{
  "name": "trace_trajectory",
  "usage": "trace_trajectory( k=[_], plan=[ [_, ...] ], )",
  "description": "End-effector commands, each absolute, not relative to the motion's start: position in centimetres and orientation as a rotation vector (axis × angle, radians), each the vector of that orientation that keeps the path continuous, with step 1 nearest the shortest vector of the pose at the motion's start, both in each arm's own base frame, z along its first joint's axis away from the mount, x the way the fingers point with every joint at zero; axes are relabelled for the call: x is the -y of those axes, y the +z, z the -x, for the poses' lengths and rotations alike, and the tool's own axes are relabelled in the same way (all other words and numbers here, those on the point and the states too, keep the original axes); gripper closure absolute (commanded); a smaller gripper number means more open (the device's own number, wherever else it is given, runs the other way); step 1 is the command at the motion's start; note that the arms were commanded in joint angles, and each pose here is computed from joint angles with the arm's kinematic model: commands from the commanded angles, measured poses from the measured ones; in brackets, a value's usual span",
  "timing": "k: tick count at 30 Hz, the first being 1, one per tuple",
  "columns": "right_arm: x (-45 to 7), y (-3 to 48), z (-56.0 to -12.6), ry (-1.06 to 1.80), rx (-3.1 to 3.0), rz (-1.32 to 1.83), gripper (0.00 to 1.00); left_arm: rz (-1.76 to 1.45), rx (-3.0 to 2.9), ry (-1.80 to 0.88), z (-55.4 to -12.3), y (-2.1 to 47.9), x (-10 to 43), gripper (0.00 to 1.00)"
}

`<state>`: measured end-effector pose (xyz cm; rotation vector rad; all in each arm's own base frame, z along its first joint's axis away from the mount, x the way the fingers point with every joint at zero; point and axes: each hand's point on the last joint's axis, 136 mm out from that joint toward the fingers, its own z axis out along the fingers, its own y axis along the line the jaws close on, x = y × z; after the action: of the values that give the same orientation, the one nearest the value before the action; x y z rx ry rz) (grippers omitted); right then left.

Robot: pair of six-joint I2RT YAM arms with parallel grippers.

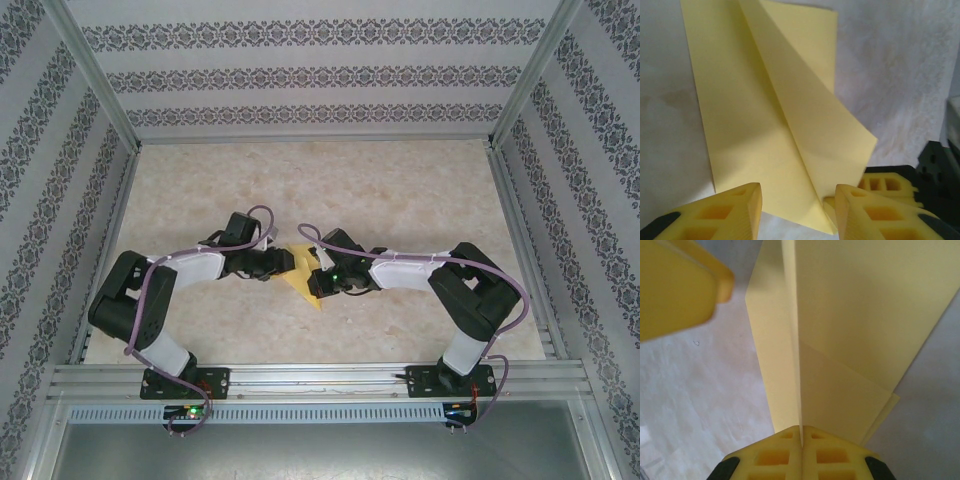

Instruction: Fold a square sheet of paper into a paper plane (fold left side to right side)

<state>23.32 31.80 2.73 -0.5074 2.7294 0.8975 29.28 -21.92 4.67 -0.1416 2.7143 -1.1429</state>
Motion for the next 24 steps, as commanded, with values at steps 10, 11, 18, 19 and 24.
trace_trajectory(
  k=[10, 11, 18, 19, 24],
  plan=[
    [-31.4, 1.9, -23.1, 0.927, -2.744, 0.488, 1.0, 0.118, -2.69, -1.154, -31.3, 4.3, 24.5, 0.58],
    [-31.5, 1.9, -23.1, 0.927, -2.744, 0.488, 1.0, 0.119, -2.692, -1.152, -31.4, 4.2, 24.6, 0.58],
    [-31.3, 1.4, -23.0, 0.931, -2.761, 0.492, 1.0, 0.15, -2.707, -1.111, -31.7, 3.6, 24.4, 0.58],
    [-31.3, 1.3, -22.9, 0.931, -2.762, 0.494, 1.0, 0.158, -2.71, -1.105, -31.8, 3.4, 24.3, 0.58],
    [-31.3, 0.8, -22.7, 0.943, -2.78, 0.5, 0.98, 0.19, -2.73, -1.089, -31.8, 2.7, 24.2, 0.58]
  ],
)
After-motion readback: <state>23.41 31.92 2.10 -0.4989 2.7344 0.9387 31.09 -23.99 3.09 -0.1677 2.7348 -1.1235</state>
